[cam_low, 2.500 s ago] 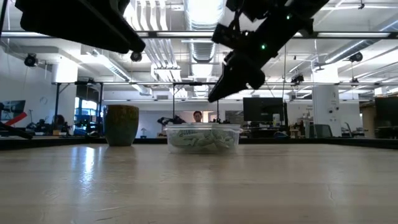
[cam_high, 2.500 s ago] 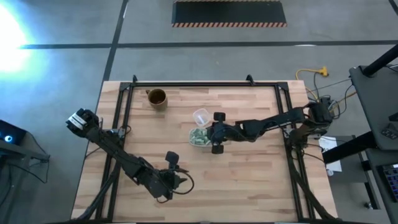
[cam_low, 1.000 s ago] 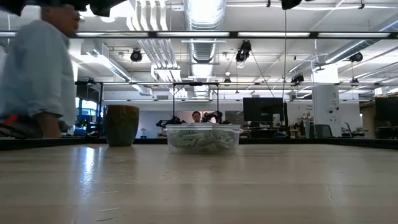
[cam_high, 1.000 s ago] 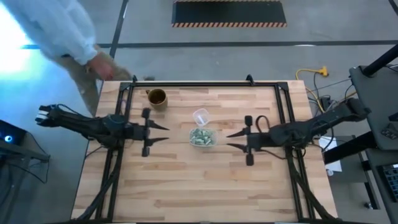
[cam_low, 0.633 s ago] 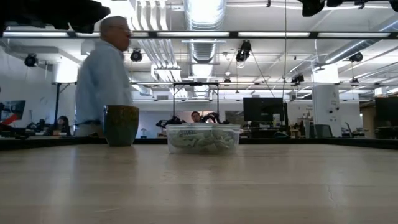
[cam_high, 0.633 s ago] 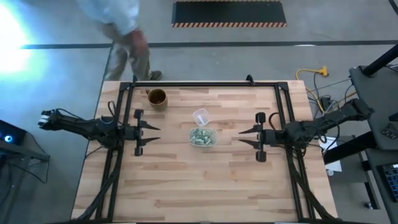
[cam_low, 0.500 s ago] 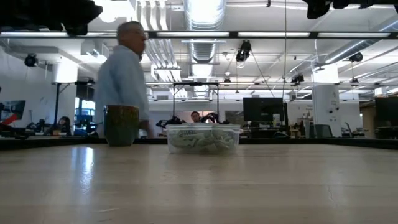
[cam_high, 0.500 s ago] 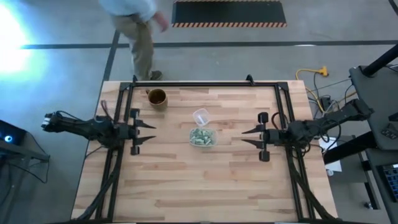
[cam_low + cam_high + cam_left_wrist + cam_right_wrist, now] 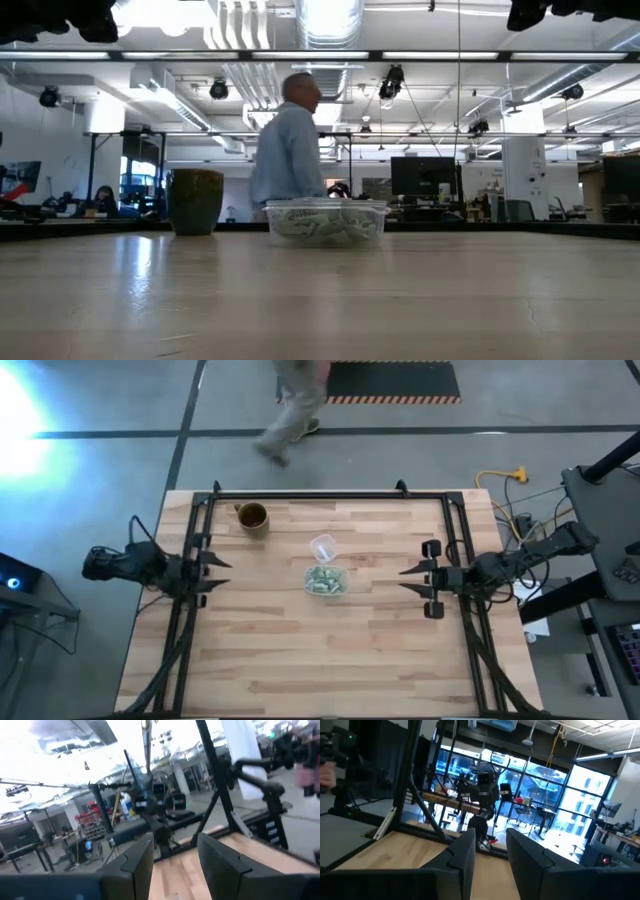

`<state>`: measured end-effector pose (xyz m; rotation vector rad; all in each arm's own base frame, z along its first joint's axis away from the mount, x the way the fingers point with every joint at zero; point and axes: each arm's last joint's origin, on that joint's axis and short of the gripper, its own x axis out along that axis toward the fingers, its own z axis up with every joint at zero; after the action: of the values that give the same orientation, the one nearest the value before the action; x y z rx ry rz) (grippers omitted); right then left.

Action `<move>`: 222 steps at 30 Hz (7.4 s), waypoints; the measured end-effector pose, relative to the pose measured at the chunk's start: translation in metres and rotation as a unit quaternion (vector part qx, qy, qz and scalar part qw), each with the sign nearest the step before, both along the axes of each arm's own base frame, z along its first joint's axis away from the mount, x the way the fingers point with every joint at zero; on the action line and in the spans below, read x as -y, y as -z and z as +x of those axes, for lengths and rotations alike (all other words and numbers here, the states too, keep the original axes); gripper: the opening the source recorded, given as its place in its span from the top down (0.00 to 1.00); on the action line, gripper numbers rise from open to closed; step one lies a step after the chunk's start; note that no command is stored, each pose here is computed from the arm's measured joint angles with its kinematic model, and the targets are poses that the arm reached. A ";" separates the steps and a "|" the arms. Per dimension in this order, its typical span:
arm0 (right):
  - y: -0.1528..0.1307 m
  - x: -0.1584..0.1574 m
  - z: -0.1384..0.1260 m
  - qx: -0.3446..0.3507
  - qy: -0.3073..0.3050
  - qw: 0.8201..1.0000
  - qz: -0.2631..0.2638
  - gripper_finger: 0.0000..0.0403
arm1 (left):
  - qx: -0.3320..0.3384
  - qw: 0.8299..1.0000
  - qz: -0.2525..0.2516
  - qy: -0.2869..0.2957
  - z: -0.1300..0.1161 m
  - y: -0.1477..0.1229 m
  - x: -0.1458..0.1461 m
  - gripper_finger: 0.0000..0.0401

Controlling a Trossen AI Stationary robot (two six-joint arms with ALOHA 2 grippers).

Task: Pick and place Stevia / Truvia into bins
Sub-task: Return to Home Position

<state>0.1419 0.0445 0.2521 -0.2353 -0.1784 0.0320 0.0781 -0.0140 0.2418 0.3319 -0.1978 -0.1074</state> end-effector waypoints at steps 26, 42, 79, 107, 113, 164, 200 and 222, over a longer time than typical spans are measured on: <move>0.004 0.003 -0.008 0.010 0.009 1.000 -0.011 0.77 | -0.007 0.996 -0.034 -0.078 -0.002 0.001 -0.011 0.66; 0.031 0.014 -0.030 0.042 0.015 0.999 0.018 0.78 | -0.092 0.990 -0.058 -0.093 0.000 0.018 -0.012 0.66; 0.047 0.044 -0.050 -0.003 -0.005 0.999 0.048 0.78 | -0.078 0.992 -0.037 -0.094 0.000 0.016 -0.012 0.66; 0.076 0.047 -0.045 -0.037 -0.001 0.997 0.064 0.78 | -0.105 0.989 -0.042 -0.094 0.003 0.027 -0.012 0.66; 0.078 0.048 -0.045 -0.043 0.006 0.997 0.062 0.80 | -0.124 0.987 -0.050 -0.095 0.006 0.039 -0.012 0.66; 0.085 0.048 -0.044 -0.083 0.009 0.992 0.096 0.83 | -0.125 0.988 -0.090 -0.025 0.023 0.081 -0.007 0.66; 0.085 0.048 -0.044 -0.083 0.008 0.991 0.103 0.83 | -0.154 0.984 -0.088 -0.030 0.029 0.086 -0.006 0.66; 0.084 0.056 -0.044 -0.065 0.150 0.981 0.100 0.83 | -0.154 0.984 -0.088 -0.030 0.029 0.086 -0.006 0.66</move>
<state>0.0977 -0.0118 0.1684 -0.0577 -0.0131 -0.2695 0.1067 -0.0077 0.1560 0.1409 0.1093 -0.0804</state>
